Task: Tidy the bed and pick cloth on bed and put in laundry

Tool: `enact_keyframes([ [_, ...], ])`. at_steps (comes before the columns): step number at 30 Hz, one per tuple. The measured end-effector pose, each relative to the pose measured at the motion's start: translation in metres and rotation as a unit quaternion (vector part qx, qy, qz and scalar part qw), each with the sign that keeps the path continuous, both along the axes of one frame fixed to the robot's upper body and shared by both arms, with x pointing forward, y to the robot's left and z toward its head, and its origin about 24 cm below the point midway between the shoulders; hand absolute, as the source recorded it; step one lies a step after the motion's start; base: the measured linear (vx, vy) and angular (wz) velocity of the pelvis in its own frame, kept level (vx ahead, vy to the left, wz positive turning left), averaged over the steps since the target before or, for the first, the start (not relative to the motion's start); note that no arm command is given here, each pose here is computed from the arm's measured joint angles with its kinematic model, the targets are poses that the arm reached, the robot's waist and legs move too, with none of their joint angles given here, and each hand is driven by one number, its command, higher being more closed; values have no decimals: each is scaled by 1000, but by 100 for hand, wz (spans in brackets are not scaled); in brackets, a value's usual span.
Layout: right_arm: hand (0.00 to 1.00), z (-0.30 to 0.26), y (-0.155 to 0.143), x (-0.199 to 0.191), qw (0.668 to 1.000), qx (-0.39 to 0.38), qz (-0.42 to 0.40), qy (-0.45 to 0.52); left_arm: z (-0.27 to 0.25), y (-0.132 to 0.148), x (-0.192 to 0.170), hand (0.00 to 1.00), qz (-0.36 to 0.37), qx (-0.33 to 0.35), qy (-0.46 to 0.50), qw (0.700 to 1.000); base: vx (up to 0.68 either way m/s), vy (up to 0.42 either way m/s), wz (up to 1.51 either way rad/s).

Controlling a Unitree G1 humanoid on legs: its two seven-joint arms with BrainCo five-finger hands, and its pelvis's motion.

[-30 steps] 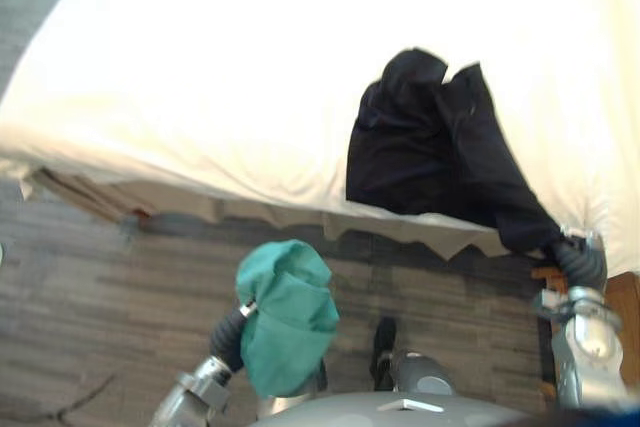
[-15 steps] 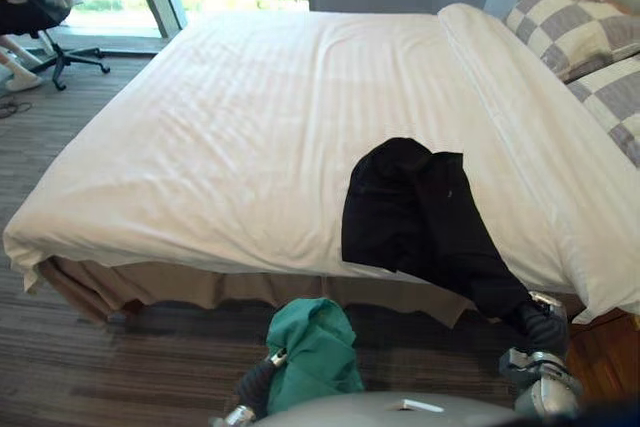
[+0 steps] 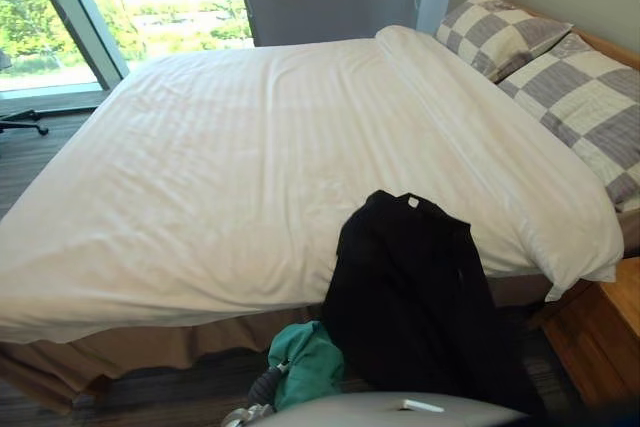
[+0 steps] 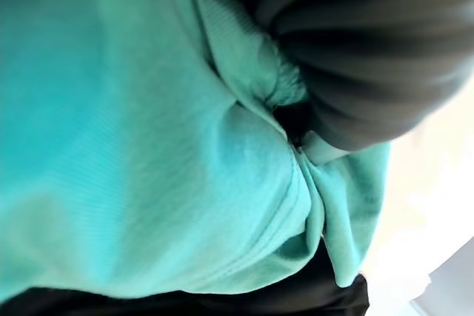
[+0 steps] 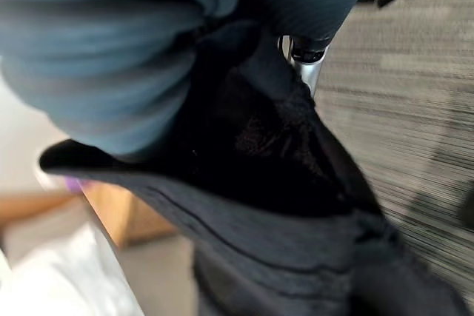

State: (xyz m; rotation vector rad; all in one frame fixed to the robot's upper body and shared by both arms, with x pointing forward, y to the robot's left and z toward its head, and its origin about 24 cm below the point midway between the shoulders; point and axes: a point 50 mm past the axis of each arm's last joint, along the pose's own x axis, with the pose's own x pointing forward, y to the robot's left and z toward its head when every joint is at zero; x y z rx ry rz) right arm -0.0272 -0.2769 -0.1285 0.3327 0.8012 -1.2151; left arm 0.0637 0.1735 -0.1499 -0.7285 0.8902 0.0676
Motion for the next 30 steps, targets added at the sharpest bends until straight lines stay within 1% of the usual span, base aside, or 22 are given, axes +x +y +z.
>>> enact_keyframes([
  [3, 100, 1, -7, -10, 999, -11, -39, 15, -2, 5, 1, 100, 14, 6, 6, 1000, -46, -20, 0],
  [6, 100, 0, -10, -14, 998, -8, -54, 38, -3, 6, -1, 100, 18, 12, 14, 1000, -34, -8, -4],
  [8, 100, -3, -8, -15, 997, 0, -28, 73, -5, 6, -4, 100, 19, 14, 24, 999, -21, -5, -6],
  [13, 100, -13, 2, -8, 993, 39, 4, 111, -7, 6, -4, 100, 20, 21, 37, 999, -1, -1, 1],
  [14, 100, -16, 6, 1, 991, 43, 52, 116, -7, 5, -3, 100, 16, 30, 39, 999, -8, -4, 3],
  [15, 100, -16, 7, 4, 990, 43, 65, 116, -7, 5, -2, 100, 14, 32, 39, 999, -21, -11, 8],
  [17, 100, -20, 22, 30, 978, 50, 177, 96, -7, 4, -1, 100, 2, 49, 41, 998, -20, -23, 23],
  [18, 100, -21, 27, 36, 973, 55, 205, 90, -7, 4, 0, 100, 0, 53, 41, 998, -21, -29, 50],
  [20, 100, -26, 50, 61, 942, 72, 320, 68, -7, 3, 2, 100, -15, 72, 43, 996, -19, -9, 84],
  [21, 100, -27, 58, 68, 930, 77, 353, 62, -8, 3, 3, 100, -23, 79, 45, 996, -18, 20, 113],
  [22, 100, -27, 67, 79, 909, 80, 406, 53, -8, 2, 4, 100, -43, 95, 49, 993, -2, 29, 130],
  [23, 100, -26, 66, 84, 886, 73, 455, 54, -8, 1, 5, 100, -66, 117, 53, 989, 9, 26, 136],
  [25, 100, -26, 65, 89, 864, 72, 495, 52, -9, -2, 10, 100, -81, 139, 54, 985, 40, 28, 191],
  [28, 100, -29, 71, 73, 860, 104, 496, 57, -7, 3, 16, 100, -102, 165, 43, 980, 65, -10, 240],
  [30, 100, -31, 78, 70, 854, 127, 501, 53, -5, 13, 19, 100, -93, 180, 34, 979, 78, -111, 222],
])
